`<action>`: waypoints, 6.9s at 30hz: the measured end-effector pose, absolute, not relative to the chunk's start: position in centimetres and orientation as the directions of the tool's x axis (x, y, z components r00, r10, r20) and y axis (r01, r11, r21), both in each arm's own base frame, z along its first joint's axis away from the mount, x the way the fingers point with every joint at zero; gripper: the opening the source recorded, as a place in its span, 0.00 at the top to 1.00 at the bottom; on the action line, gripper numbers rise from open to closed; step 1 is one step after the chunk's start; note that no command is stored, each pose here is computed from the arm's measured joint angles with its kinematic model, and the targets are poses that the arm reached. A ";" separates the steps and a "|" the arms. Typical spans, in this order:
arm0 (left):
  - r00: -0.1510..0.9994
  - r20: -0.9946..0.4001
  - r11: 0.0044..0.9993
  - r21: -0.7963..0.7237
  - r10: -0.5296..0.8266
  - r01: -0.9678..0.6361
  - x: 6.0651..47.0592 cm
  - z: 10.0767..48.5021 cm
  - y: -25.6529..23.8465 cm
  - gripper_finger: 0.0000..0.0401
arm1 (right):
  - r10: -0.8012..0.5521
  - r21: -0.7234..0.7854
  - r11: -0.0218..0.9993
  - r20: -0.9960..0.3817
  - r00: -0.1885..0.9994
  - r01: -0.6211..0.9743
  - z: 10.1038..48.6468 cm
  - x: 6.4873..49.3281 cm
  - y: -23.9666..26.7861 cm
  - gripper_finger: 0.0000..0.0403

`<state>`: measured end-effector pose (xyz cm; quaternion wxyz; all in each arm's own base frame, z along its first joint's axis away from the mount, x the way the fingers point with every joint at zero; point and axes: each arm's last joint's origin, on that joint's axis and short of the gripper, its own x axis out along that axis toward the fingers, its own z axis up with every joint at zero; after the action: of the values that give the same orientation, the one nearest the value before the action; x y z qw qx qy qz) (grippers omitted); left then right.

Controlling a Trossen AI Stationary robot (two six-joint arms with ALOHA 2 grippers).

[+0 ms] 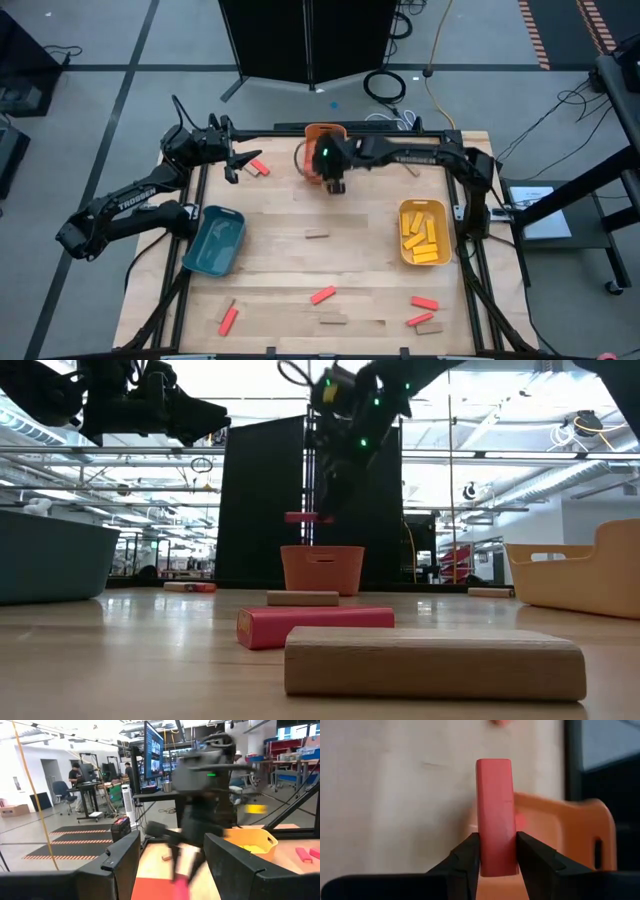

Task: Sort blocks
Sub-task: Put the center orange block into the orange bin, then put the bottom right orange block into the orange bin, then put the top orange block into the orange bin

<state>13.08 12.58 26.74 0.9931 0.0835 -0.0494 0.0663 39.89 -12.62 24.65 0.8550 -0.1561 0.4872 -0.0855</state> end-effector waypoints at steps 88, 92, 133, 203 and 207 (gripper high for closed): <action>0.963 0.269 0.941 0.324 0.003 -0.094 15.7 27.7 12.4 0.46 | -0.007 0.009 0.997 -0.979 -0.205 -0.078 19.0 21.3 26.4 0.43; 0.968 0.252 0.949 0.304 0.008 -0.087 16.4 27.5 13.0 0.46 | 0.031 0.047 0.995 -0.984 -0.176 -0.090 17.5 21.3 26.4 0.44; 0.973 0.232 0.955 0.284 0.013 -0.081 17.1 27.2 13.7 0.46 | 0.044 0.053 0.994 -0.994 -0.099 -0.095 14.0 19.6 26.5 0.69; 0.989 0.037 0.982 0.118 0.142 -0.145 16.3 24.9 15.2 0.46 | -0.434 -0.245 0.894 -0.684 0.586 0.376 19.5 37.4 -20.4 0.54; 0.989 0.037 0.982 0.117 0.142 -0.145 16.3 24.9 15.2 0.46 | -0.439 -0.250 0.893 -0.668 0.600 0.375 20.2 37.8 -20.5 0.51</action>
<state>16.32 15.23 24.89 0.9955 0.0600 -0.0142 0.0719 37.77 -20.47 20.24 0.8935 -0.0418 0.3847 -0.2280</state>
